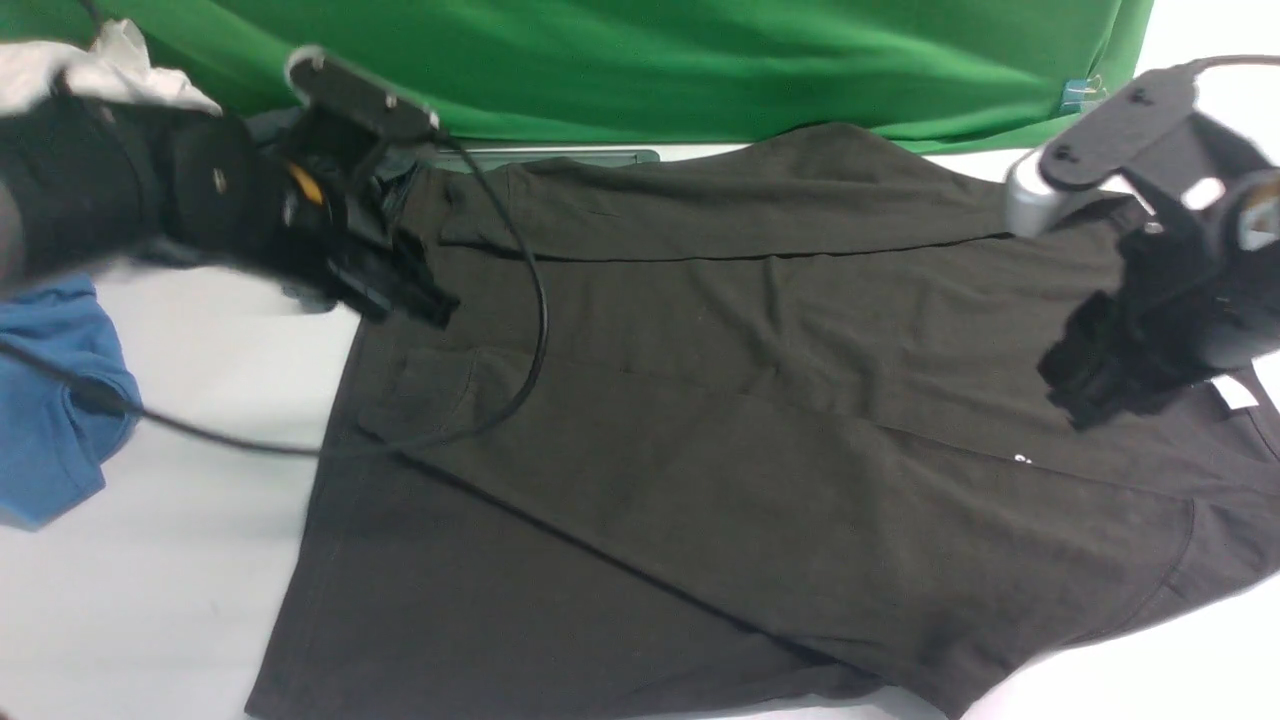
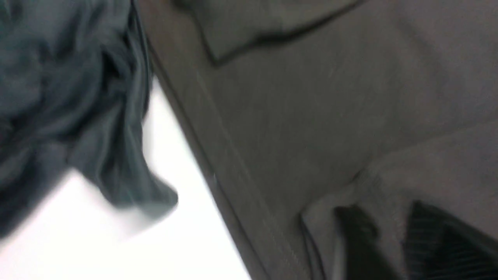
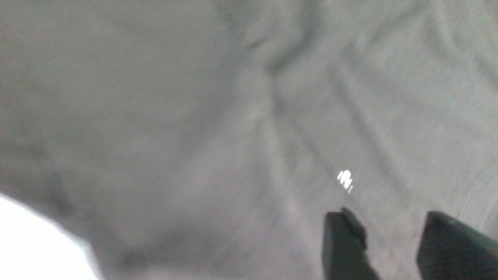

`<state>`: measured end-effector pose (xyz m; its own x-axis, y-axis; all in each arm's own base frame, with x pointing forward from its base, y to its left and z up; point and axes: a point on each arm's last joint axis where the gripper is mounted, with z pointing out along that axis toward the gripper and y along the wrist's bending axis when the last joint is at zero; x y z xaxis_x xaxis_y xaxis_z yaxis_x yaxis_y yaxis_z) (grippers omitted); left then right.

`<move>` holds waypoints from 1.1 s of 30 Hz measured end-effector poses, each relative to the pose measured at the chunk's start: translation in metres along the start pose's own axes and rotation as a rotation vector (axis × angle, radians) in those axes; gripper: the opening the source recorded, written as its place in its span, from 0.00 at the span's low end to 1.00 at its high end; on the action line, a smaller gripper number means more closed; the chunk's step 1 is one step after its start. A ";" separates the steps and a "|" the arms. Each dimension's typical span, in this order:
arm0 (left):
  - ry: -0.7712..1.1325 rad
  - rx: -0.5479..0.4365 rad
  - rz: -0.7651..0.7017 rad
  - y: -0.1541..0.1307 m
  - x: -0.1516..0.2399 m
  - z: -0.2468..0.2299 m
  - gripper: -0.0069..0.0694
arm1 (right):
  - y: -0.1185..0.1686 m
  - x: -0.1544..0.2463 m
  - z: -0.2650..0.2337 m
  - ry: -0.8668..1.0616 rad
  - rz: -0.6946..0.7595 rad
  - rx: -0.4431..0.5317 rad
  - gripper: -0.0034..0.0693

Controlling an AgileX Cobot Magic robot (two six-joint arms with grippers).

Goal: Fold a long-sleeved shirt on a white desktop.
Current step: 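Fold the left side of the black T-shirt inward over its body, then grab the top left corner of the dark shirt with the left gripper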

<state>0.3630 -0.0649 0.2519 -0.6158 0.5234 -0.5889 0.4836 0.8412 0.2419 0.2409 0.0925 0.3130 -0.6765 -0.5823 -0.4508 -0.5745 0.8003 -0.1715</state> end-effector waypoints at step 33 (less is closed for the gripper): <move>-0.022 -0.099 0.931 0.025 -0.032 0.178 0.49 | 0.025 0.039 -0.115 -0.331 -0.109 0.043 0.35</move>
<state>0.5054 -0.0852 0.1401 0.0053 0.9902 -0.1396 0.7204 0.0930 0.6873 0.1474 0.0739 0.3915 -0.4220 -0.5922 -0.6864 -0.6105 0.7454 -0.2678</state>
